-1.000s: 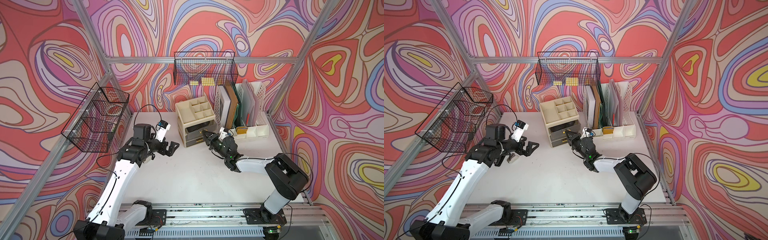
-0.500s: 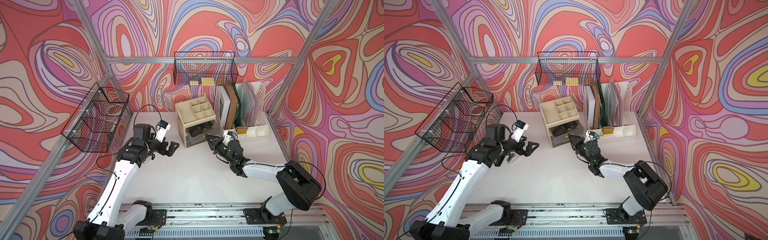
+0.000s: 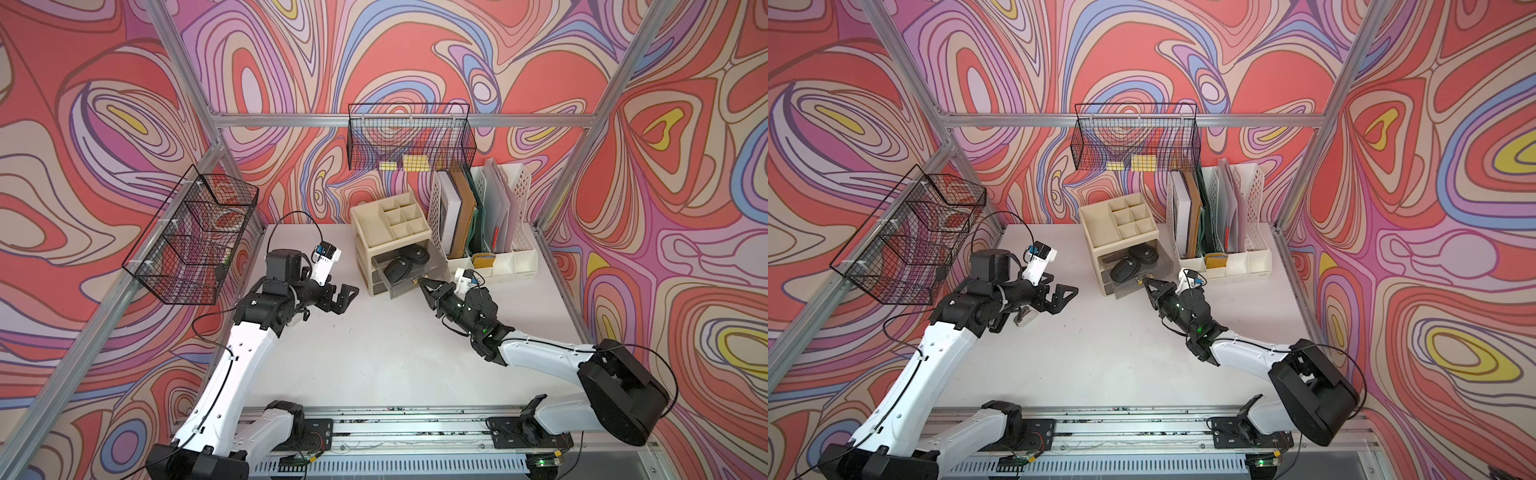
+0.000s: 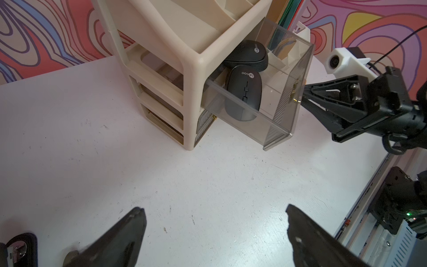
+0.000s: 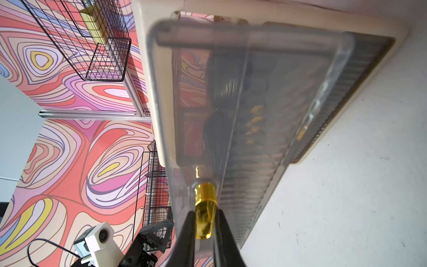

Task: Take the mice out of the drawer
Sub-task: Open the drawer in the storage box, then pick up the mouse from the drawer.

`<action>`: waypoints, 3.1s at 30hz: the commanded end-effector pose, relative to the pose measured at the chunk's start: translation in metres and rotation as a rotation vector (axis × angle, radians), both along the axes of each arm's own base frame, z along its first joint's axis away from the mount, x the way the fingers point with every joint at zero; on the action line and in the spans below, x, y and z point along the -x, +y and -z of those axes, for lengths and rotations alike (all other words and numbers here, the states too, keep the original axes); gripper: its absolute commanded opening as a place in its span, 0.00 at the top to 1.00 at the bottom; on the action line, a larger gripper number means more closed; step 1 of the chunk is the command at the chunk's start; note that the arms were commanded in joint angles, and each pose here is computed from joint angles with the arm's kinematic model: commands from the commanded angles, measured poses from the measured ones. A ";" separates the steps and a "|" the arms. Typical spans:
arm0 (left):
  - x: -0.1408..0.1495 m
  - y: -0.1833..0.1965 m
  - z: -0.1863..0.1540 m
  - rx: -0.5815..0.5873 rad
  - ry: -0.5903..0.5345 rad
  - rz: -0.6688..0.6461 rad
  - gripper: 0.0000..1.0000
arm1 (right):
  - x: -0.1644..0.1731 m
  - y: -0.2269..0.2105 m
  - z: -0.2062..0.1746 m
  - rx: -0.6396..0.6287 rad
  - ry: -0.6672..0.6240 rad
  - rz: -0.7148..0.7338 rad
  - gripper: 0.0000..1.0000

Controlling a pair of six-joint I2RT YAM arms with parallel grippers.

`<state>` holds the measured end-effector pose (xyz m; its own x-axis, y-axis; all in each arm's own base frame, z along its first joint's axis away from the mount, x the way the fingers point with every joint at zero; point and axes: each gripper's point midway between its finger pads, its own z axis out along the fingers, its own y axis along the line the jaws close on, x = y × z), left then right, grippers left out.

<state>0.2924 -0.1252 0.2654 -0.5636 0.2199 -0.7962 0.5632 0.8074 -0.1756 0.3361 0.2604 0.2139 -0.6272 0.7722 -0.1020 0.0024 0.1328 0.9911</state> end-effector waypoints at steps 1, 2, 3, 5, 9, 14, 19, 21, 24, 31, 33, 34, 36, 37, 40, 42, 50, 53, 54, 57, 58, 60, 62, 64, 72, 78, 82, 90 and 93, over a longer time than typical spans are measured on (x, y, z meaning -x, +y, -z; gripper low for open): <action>-0.002 -0.005 -0.009 0.019 -0.017 0.019 0.01 | 0.004 -0.009 0.016 0.066 0.026 0.024 0.93; -0.002 -0.005 -0.009 0.020 -0.015 0.019 0.01 | 0.005 -0.010 0.016 0.064 0.026 0.026 0.93; -0.003 -0.005 -0.009 0.021 -0.015 0.020 0.01 | 0.006 -0.010 0.015 0.063 0.025 0.024 0.93; -0.005 -0.008 -0.012 0.034 -0.009 0.029 0.01 | 0.008 -0.011 0.015 0.057 0.029 0.026 0.93; -0.009 -0.014 -0.025 0.050 0.013 0.048 0.01 | 0.012 -0.007 0.016 0.051 0.031 0.018 0.93; -0.010 -0.033 -0.050 0.050 -0.019 0.104 0.01 | 0.017 -0.008 0.020 0.061 0.034 0.022 0.92; -0.012 -0.061 -0.066 0.009 -0.006 0.176 0.00 | 0.018 -0.009 0.015 0.097 0.012 0.022 0.76; -0.013 -0.073 -0.069 -0.019 0.002 0.202 0.01 | 0.018 -0.011 0.012 0.114 -0.002 0.027 0.67; -0.016 -0.089 -0.071 -0.067 -0.002 0.232 0.02 | 0.020 -0.016 0.007 0.148 -0.023 0.035 0.50; -0.032 -0.119 -0.065 -0.148 0.015 0.265 0.06 | 0.035 -0.030 -0.006 0.338 -0.101 0.008 0.19; -0.037 -0.127 -0.061 -0.192 0.020 0.266 0.06 | 0.041 -0.029 -0.009 0.389 -0.143 -0.028 0.07; -0.040 -0.131 -0.058 -0.206 0.028 0.269 0.08 | 0.045 -0.029 -0.012 0.411 -0.165 -0.049 0.02; -0.046 -0.139 -0.054 -0.223 0.040 0.272 0.12 | 0.052 -0.028 -0.019 0.455 -0.218 -0.091 0.02; -0.050 -0.141 -0.050 -0.242 0.047 0.266 0.15 | 0.057 -0.027 -0.023 0.486 -0.243 -0.118 0.02; -0.059 -0.146 -0.036 -0.309 0.073 0.258 0.22 | 0.068 -0.032 -0.036 0.611 -0.306 -0.167 0.02; -0.064 -0.148 -0.027 -0.346 0.086 0.247 0.26 | 0.075 -0.038 -0.045 0.675 -0.347 -0.183 0.02; -0.083 -0.156 0.001 -0.429 0.132 0.216 0.44 | 0.101 -0.056 -0.073 0.907 -0.476 -0.282 0.02; -0.085 -0.159 0.011 -0.440 0.163 0.213 0.44 | 0.105 -0.061 -0.078 0.958 -0.485 -0.299 0.02; -0.087 -0.159 0.014 -0.449 0.167 0.204 0.43 | 0.106 -0.062 -0.080 0.970 -0.489 -0.300 0.02; -0.094 -0.159 0.023 -0.465 0.173 0.179 0.41 | 0.106 -0.064 -0.085 0.978 -0.502 -0.290 0.02; -0.095 -0.159 0.027 -0.471 0.179 0.177 0.41 | 0.105 -0.065 -0.085 0.982 -0.501 -0.285 0.02; -0.098 -0.160 0.033 -0.476 0.191 0.168 0.41 | 0.105 -0.065 -0.086 0.982 -0.503 -0.278 0.01; -0.098 -0.161 0.039 -0.480 0.206 0.168 0.40 | 0.105 -0.067 -0.085 0.986 -0.502 -0.273 0.02; -0.100 -0.163 0.045 -0.480 0.214 0.167 0.37 | 0.105 -0.067 -0.085 0.989 -0.502 -0.273 0.02; -0.108 -0.166 0.061 -0.481 0.226 0.142 0.31 | 0.105 -0.068 -0.085 1.000 -0.494 -0.275 0.02; -0.113 -0.161 0.067 -0.520 0.219 0.114 0.24 | 0.104 -0.068 -0.087 1.000 -0.493 -0.271 0.02; -0.111 -0.161 0.073 -0.528 0.241 0.112 0.25 | 0.102 -0.068 -0.088 1.005 -0.491 -0.266 0.02; -0.106 -0.164 0.079 -0.535 0.257 0.114 0.34 | 0.101 -0.071 -0.088 1.011 -0.488 -0.254 0.02; -0.101 -0.168 0.073 -0.523 0.253 0.123 0.37 | 0.102 -0.073 -0.087 1.015 -0.482 -0.251 0.02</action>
